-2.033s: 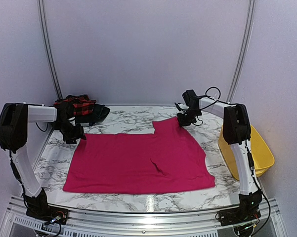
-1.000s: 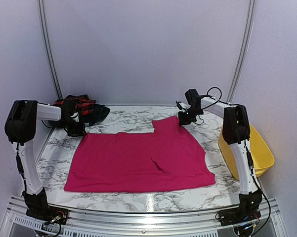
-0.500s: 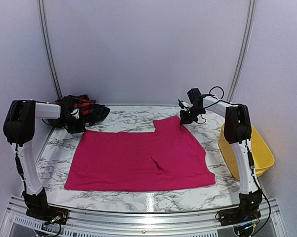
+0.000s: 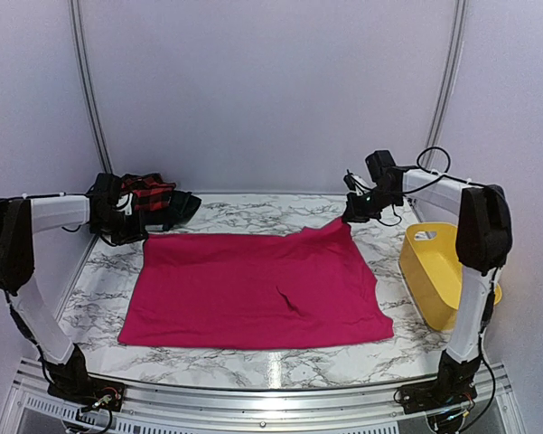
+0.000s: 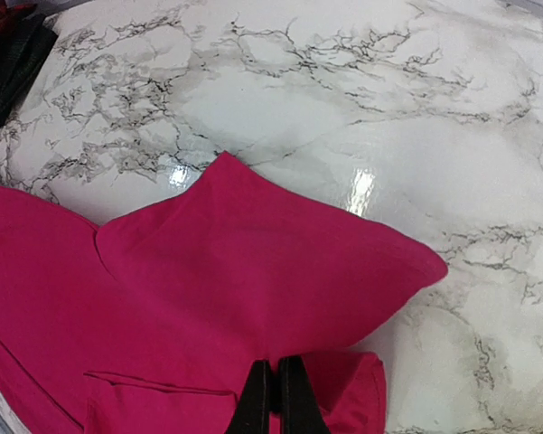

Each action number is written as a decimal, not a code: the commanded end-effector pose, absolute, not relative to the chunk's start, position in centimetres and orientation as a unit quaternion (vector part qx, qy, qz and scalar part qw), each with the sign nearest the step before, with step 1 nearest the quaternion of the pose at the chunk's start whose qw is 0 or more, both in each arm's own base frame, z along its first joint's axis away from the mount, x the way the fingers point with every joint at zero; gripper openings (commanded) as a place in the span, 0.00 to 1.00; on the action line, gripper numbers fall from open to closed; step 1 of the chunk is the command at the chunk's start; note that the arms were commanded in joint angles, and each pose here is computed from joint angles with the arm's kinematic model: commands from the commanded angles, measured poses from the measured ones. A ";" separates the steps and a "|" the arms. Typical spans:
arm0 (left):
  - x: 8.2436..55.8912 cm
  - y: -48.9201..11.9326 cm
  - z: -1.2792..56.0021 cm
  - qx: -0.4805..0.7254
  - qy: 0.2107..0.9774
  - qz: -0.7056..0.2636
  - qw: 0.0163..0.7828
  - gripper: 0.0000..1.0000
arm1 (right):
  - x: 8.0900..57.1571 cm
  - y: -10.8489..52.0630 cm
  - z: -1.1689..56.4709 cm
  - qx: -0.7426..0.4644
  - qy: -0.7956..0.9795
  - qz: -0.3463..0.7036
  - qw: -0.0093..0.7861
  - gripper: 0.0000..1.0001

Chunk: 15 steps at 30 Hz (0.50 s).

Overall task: Fold and stack the mixed laundry pile
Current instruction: Fold the 1/3-folded T-shirt at the center of the board.

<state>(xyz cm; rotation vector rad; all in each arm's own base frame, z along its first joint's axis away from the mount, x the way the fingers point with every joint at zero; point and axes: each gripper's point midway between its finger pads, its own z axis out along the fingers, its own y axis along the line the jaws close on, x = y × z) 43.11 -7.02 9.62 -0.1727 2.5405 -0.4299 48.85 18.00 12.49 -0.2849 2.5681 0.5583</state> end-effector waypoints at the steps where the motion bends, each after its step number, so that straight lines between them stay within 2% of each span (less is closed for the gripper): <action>1: 40.1 -7.2 10.1 -0.087 0.943 -0.178 0.267 0.00 | 45.6 19.1 13.7 -0.097 0.933 0.240 0.251 0.00; 9: 35.1 -7.4 5.0 -0.146 0.956 -0.184 0.173 0.00 | 39.3 20.2 8.8 -0.077 0.949 0.247 0.181 0.00; 15: 35.3 -7.4 1.7 -0.169 0.960 -0.176 0.138 0.00 | 40.6 18.4 2.8 -0.046 0.967 0.211 0.139 0.00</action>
